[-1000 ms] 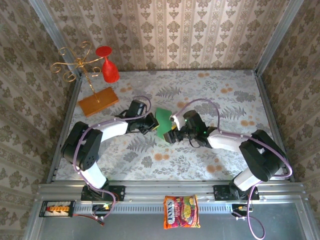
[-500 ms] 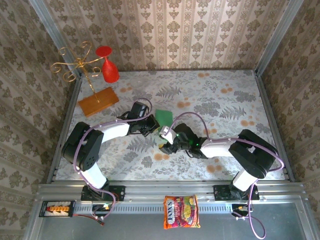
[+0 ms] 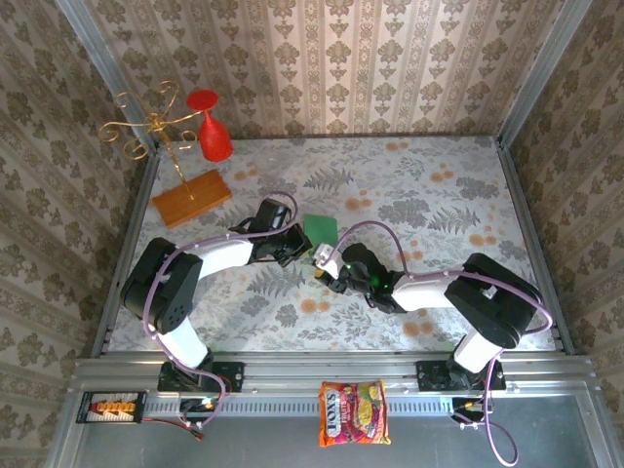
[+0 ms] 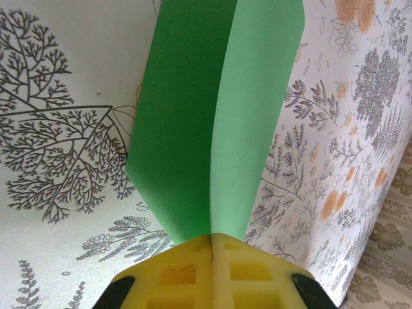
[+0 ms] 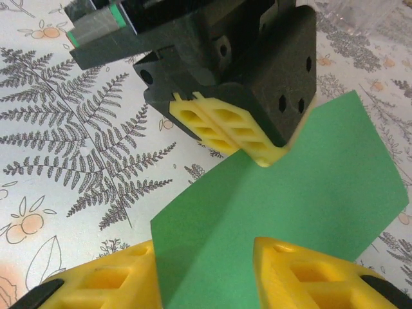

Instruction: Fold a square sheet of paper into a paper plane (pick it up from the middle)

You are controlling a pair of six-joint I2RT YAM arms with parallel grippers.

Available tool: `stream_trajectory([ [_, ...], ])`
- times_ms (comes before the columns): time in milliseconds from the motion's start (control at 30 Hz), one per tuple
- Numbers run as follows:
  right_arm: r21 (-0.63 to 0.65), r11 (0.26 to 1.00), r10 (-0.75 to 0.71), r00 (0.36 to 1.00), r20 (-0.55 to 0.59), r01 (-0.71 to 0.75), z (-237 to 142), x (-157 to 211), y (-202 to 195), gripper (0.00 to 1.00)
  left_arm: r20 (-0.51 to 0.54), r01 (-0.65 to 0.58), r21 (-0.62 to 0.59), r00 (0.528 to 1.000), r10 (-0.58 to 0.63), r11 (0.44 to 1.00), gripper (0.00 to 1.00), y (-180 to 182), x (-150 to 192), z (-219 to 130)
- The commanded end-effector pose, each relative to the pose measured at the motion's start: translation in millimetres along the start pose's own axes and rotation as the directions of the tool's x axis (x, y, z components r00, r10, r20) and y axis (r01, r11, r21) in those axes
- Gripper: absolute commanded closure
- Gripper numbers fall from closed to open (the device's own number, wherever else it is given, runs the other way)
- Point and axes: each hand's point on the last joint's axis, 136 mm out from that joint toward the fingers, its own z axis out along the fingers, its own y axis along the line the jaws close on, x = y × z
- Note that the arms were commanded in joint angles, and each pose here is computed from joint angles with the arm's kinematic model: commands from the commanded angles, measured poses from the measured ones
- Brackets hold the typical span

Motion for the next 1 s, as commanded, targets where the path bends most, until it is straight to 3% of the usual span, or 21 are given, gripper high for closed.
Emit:
stream_trajectory([
  [0,0.035,0.999,0.001,0.999,0.049,-0.003,-7.0,-12.6,-7.9,0.61,-0.003,-0.003,-0.011,1.000,0.003,1.000,1.00,1.6,2.5,-0.2],
  [267,-0.042,0.999,0.021,0.999,0.024,-0.020,2.5,-8.4,5.5,0.63,-0.008,-0.002,-0.008,1.000,0.002,1.000,1.00,1.7,3.7,-0.1],
  [600,-0.033,0.999,0.034,0.999,0.007,-0.034,10.4,-7.1,3.8,0.71,-0.016,0.000,-0.005,1.000,0.000,1.000,0.99,3.0,6.7,-1.2],
  [800,-0.081,0.996,0.043,0.999,-0.003,-0.043,9.4,-7.0,11.1,0.84,-0.011,-0.003,-0.005,1.000,0.003,1.000,0.90,5.4,3.8,-6.3],
  [967,-0.138,0.986,0.089,0.996,-0.014,-0.090,4.9,-4.7,17.2,0.90,0.053,-0.007,-0.028,0.999,0.009,1.000,0.81,14.2,-13.6,-31.9],
])
